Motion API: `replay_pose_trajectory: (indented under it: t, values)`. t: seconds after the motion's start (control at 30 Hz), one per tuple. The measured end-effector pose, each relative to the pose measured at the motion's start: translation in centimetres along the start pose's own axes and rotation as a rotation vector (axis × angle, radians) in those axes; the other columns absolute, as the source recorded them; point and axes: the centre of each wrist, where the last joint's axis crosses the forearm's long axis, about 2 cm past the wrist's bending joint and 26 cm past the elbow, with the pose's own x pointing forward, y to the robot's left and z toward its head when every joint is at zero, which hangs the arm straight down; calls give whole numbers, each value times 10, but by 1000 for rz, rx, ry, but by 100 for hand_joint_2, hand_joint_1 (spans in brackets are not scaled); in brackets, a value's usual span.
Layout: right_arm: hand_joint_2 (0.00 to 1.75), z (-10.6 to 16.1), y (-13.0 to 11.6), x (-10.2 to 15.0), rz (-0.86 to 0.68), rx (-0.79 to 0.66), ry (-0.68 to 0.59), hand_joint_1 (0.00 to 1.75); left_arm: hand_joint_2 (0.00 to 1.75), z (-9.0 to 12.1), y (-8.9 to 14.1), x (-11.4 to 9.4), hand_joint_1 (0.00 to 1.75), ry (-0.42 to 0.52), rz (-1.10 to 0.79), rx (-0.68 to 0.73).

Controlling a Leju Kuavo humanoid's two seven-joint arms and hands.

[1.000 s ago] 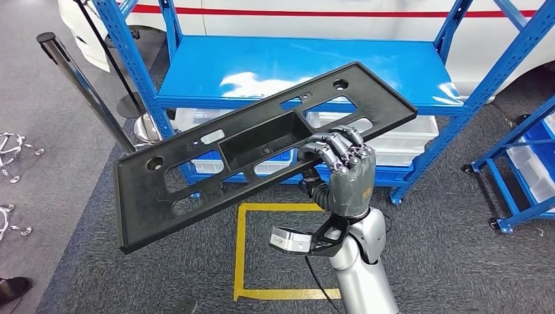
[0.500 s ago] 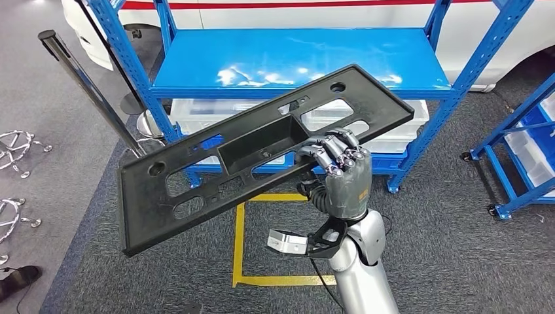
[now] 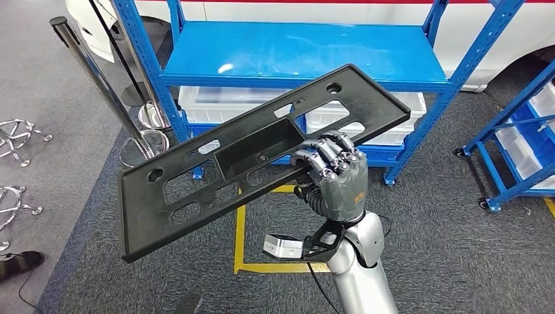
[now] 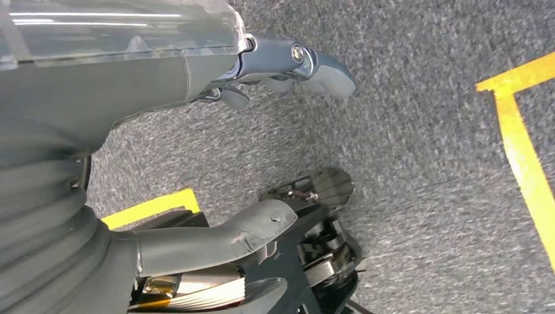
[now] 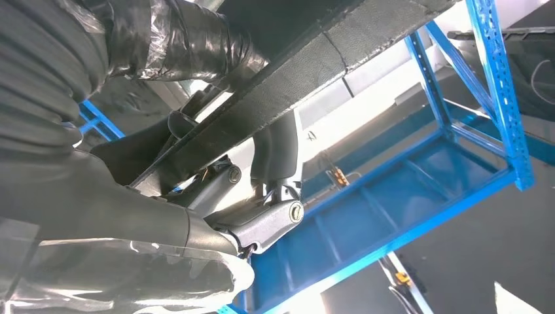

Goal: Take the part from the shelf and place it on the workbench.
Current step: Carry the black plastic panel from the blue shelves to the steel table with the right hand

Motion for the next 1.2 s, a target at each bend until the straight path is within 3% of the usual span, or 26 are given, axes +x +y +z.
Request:
replay_pose_trajectory:
  t: [0.53,1.2]
  values:
    - [175,12,-1,5,-49,-10,51,175,175,4,7,-15,0,43,-42,13]
    - [175,8,-2,8,-45,-11,28,175,175,-1,8,-1,0,-4,-51,6]
